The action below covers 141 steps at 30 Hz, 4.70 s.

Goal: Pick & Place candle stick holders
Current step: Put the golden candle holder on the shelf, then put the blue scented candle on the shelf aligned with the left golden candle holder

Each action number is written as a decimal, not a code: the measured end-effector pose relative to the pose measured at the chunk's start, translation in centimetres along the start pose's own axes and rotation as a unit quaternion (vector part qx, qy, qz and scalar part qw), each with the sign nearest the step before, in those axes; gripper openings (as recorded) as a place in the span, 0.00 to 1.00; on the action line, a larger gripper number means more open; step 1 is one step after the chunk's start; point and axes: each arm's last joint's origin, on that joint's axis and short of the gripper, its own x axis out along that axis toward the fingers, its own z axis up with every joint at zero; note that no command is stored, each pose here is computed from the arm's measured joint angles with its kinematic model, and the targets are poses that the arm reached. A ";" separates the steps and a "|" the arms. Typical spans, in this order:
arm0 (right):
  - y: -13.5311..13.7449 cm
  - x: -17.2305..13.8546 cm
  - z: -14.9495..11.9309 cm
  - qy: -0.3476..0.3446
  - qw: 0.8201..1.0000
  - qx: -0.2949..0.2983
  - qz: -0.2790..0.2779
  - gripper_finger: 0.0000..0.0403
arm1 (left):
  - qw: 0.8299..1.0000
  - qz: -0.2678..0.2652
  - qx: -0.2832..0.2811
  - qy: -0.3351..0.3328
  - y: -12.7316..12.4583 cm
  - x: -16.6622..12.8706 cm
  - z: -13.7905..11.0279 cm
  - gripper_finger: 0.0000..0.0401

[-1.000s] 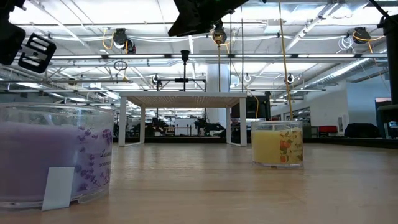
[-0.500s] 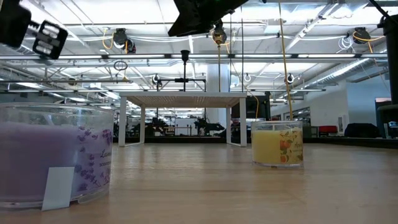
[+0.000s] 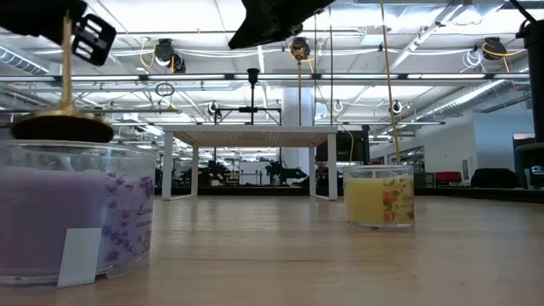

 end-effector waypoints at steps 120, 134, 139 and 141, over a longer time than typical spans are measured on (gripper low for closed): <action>-1.4 -9.3 -12.9 -0.099 0.965 0.197 0.144 0.37 | 0.858 0.495 -0.119 0.070 27.9 -7.8 10.8 0.27; -1.4 -9.3 -12.9 -0.099 0.965 0.197 0.144 0.37 | 0.860 0.484 -0.103 0.123 24.7 -8.7 11.4 0.50; -1.4 -9.3 -12.9 -0.099 0.965 0.197 0.144 0.37 | 0.857 0.486 -0.113 0.128 21.7 -9.7 12.3 0.51; -1.4 -9.3 -12.9 -0.099 0.965 0.197 0.144 0.37 | 0.864 0.465 -0.129 0.146 20.2 -9.8 12.2 0.51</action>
